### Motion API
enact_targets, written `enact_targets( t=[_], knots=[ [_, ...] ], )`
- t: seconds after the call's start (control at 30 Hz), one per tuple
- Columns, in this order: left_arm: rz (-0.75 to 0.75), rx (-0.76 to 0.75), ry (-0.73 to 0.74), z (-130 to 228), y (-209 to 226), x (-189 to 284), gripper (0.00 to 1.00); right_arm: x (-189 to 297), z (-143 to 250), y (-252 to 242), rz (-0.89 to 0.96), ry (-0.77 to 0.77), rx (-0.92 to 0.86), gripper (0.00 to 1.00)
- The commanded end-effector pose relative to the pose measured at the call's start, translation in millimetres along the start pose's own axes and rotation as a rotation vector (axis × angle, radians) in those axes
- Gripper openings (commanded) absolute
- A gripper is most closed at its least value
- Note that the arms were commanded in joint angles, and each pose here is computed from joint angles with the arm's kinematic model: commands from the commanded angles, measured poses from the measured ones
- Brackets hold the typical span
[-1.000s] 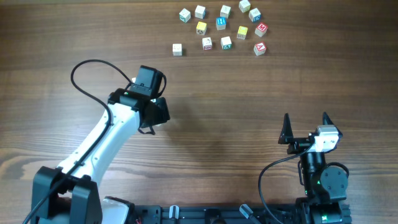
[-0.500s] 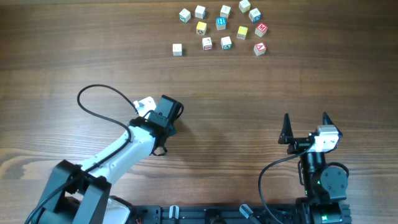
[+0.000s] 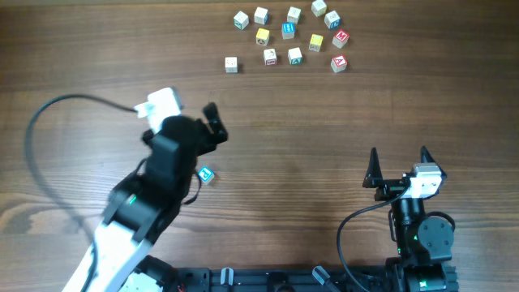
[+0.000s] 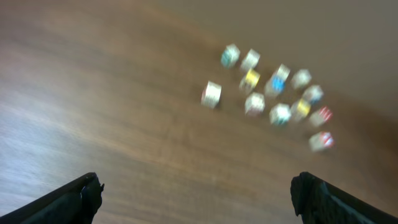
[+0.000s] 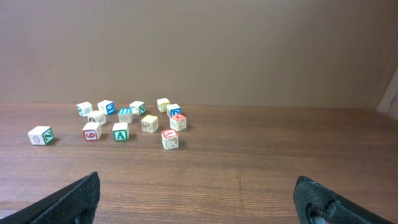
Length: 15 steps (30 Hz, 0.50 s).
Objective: Form a tower
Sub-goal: 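Carry the blue block toward the table center and set it down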
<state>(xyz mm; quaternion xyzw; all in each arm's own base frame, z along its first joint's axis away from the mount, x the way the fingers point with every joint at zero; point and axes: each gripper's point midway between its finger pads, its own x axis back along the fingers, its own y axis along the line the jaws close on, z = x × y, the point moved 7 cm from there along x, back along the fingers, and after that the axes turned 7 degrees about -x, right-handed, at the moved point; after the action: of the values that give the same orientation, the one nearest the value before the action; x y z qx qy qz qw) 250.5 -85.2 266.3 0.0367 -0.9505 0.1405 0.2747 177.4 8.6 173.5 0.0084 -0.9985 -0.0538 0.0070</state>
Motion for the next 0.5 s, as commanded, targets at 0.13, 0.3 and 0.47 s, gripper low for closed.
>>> enact_targets(
  t=[0.13, 0.3, 0.47],
  knots=[
    [-0.287, -0.041, -0.159, -14, 57, 59, 1.0, 1, -3, -1, 0.007, -0.012, 0.009, 1.0],
    [-0.339, -0.083, -0.106, -6, 59, 50, 1.0, 0, -2, -1, 0.007, -0.011, 0.009, 1.0],
    [-0.245, -0.053, 0.072, 2, 51, -2, 1.0, 0, -3, -1, 0.007, -0.011, 0.009, 1.0]
  ],
)
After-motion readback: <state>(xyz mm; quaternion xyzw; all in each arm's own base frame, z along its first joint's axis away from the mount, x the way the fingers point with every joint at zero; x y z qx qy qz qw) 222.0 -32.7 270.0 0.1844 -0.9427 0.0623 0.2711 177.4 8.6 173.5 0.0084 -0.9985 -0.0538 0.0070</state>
